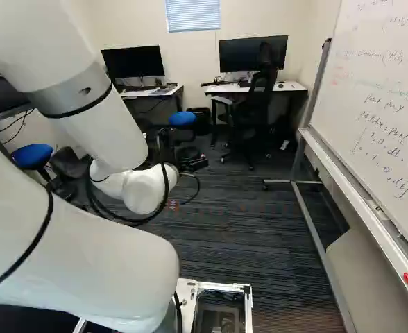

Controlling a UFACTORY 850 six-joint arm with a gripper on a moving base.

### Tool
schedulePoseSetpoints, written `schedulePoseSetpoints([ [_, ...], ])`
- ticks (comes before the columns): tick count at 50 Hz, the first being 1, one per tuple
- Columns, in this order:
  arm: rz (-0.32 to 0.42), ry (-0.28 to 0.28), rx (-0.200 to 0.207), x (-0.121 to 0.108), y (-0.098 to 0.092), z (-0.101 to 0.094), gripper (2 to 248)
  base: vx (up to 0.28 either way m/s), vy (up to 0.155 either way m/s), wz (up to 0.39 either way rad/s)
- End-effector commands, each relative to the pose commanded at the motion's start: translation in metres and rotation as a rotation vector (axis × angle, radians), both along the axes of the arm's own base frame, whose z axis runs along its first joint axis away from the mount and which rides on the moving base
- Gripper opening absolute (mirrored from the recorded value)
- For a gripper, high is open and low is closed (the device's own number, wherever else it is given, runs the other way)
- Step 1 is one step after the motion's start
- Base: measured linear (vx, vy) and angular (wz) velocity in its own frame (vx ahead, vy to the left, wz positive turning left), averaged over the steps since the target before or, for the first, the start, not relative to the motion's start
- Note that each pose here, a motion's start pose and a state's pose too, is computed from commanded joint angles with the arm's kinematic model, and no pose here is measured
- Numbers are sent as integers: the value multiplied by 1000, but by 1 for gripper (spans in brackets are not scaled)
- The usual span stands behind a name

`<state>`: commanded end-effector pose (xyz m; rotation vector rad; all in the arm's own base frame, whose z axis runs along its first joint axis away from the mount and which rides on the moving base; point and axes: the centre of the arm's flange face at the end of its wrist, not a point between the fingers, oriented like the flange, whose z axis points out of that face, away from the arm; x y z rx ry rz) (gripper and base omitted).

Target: Open the door and move inside

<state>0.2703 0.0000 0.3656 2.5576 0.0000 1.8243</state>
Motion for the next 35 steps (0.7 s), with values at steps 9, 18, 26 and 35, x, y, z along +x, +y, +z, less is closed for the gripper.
schedulePoseSetpoints([
  [9, 0, 0, 0, 0, 0, 0, 247, 0, 0, 0],
  [18, 0, 0, 0, 0, 0, 0, 247, 0, 0, 0],
  [26, 0, 0, 0, 0, 0, 0, 247, 0, 0, 0],
  [35, 0, 0, 0, 0, 0, 0, 247, 0, 0, 0],
])
